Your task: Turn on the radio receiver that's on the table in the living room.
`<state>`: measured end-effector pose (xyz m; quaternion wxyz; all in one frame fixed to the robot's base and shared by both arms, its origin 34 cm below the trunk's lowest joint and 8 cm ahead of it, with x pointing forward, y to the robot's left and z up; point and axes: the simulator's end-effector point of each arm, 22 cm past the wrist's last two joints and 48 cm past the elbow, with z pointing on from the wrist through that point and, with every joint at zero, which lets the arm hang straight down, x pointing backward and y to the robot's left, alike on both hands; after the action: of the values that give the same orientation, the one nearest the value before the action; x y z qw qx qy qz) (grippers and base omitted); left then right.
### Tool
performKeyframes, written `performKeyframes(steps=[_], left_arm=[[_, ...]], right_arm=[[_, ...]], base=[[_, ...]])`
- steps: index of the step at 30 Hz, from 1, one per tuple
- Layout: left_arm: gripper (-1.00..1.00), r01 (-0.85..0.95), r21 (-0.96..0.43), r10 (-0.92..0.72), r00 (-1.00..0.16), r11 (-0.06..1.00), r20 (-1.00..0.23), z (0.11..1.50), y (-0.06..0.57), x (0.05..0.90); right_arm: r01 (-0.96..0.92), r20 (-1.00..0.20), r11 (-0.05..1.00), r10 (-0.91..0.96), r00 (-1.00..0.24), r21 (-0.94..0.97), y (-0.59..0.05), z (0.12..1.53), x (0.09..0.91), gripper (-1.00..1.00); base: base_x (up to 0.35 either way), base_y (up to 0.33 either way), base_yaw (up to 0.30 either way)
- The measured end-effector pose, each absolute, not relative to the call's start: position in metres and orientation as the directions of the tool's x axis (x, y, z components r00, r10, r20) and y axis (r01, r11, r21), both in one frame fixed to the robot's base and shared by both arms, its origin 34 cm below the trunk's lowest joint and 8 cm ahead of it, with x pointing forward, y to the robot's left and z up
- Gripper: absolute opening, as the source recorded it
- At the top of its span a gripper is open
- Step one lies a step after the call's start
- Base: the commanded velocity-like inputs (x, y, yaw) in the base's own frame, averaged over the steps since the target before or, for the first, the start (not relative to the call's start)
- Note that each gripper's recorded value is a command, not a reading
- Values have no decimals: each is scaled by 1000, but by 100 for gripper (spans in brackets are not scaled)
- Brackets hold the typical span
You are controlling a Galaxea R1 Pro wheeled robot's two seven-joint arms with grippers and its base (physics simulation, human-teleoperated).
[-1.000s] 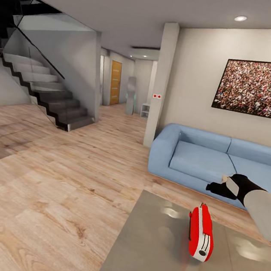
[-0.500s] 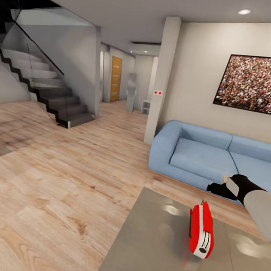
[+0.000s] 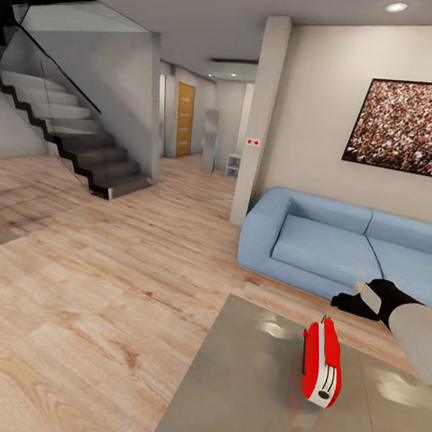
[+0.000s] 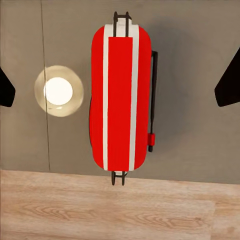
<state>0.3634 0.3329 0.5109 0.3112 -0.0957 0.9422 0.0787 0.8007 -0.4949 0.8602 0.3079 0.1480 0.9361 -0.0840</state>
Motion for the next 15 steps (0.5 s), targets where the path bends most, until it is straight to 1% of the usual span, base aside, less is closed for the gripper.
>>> performKeyframes(steps=[15], left_arm=[[100,-228,91,-134,-802,969,-582,505,331,356]], right_arm=[[330,-564,940,228,-794,-84,-498,828,790,100]], base=[[0,0,0]])
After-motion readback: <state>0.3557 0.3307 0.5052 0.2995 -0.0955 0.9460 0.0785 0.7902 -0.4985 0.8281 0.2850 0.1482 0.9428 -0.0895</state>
